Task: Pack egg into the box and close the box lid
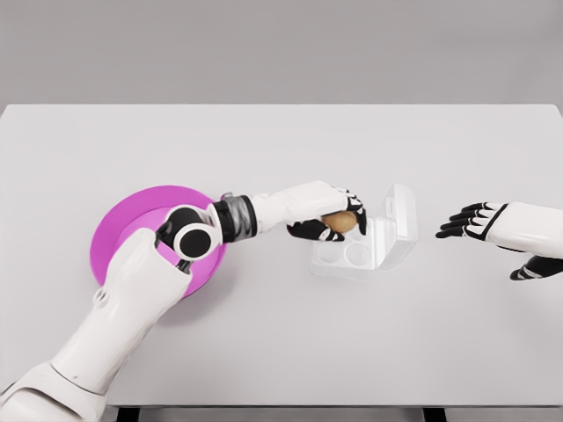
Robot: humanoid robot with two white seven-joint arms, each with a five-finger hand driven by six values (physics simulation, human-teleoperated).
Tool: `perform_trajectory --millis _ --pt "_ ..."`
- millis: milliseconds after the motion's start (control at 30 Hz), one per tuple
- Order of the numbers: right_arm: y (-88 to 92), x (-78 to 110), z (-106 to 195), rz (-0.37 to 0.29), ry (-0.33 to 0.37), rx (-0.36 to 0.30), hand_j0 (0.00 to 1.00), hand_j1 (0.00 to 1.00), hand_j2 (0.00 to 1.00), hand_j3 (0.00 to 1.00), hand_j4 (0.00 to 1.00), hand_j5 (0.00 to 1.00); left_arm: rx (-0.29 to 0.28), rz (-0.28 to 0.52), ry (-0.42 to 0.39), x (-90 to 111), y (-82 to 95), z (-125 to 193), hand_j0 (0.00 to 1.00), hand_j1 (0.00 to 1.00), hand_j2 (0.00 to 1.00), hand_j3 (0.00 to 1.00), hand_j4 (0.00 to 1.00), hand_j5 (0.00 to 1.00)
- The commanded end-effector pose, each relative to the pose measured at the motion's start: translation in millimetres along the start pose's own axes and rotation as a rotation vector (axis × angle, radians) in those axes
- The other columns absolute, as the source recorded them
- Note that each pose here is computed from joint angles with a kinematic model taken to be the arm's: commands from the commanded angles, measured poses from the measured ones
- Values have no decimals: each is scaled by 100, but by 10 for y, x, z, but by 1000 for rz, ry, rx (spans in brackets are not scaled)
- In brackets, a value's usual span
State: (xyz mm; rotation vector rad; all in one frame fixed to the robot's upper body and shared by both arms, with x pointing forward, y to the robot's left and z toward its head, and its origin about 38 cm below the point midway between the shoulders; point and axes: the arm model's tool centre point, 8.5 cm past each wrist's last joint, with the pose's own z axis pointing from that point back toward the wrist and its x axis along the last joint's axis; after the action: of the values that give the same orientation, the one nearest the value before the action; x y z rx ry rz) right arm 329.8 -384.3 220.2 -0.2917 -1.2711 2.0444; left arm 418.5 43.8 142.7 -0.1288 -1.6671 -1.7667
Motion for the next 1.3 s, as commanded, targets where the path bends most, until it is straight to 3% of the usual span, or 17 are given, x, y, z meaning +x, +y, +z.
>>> perform_trajectory --millis 0,167,833,1033,1100,1267 --pt "-5 -1 3 -5 0 -3 100 100 100 100 100 100 1 7 -5 -5 -10 -7 63 63 63 63 63 63" --pt "-2 4 1 -5 -1 -2 100 100 100 100 100 100 2 6 -7 2 -11 -6 69 69 69 69 69 69" --pt "-24 1 4 0 0 -6 100 100 100 100 100 100 6 -2 -10 12 12 15 73 73 73 73 73 73" --pt "-23 2 1 -1 -1 -7 100 100 100 100 100 100 17 -16 -11 25 67 54 88 88 88 88 88 88" --pt "-23 2 1 -1 -1 -7 100 100 100 100 100 100 30 -32 -26 80 127 69 99 99 99 99 99 99" --pt "-41 3 5 2 0 -13 100 100 100 100 100 100 63 -70 -55 149 296 385 100 100 100 100 100 100"
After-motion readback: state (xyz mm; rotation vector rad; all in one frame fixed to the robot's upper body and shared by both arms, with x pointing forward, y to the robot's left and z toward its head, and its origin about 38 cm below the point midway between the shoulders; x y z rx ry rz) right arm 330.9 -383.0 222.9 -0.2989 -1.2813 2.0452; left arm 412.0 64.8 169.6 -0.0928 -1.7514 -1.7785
